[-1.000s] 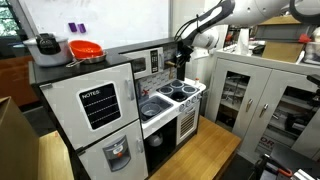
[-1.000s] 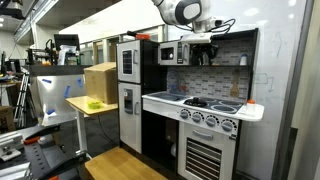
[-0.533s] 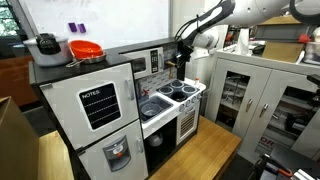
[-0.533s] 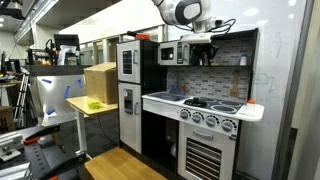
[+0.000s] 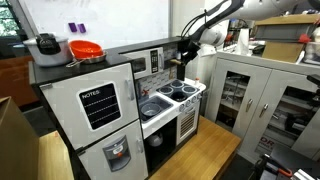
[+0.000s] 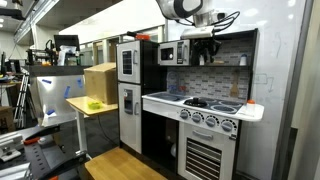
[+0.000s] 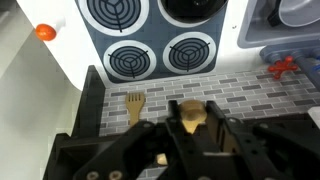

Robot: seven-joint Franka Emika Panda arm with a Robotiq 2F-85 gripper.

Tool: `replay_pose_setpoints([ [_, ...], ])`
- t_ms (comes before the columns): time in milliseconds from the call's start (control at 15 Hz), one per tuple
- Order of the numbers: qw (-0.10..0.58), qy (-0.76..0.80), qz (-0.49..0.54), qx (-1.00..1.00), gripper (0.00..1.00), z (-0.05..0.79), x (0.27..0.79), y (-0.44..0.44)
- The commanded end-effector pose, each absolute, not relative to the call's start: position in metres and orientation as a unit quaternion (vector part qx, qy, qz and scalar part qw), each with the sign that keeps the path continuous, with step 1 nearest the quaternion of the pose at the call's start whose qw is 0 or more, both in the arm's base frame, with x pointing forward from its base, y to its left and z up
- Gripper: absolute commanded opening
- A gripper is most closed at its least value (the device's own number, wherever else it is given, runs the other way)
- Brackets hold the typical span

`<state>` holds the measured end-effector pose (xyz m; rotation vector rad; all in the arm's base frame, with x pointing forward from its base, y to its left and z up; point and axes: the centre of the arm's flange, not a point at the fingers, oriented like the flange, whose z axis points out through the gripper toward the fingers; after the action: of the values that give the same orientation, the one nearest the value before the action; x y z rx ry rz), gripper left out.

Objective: Remove the wooden spoon from the shelf on the right side of the microwave and place it on the stove

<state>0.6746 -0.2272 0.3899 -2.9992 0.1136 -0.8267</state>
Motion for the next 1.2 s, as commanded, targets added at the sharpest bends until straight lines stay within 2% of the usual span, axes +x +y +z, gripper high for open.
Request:
replay_pose_setpoints([
  [0, 0.018, 0.043, -0.26, -0.964, 0.08, 0.396, 0.62, -0.221],
  [400, 0.028, 0.069, -0.233, -0.97, 0.08, 0.388, 0.538, -0.213],
  [600, 0.039, 0.093, -0.212, -0.972, 0.08, 0.365, 0.52, -0.217],
  [867, 0.071, 0.111, -0.199, -0.971, 0.08, 0.323, 0.536, -0.222],
  [1133, 0.081, 0.121, -0.192, -0.971, 0.08, 0.292, 0.577, -0.221],
])
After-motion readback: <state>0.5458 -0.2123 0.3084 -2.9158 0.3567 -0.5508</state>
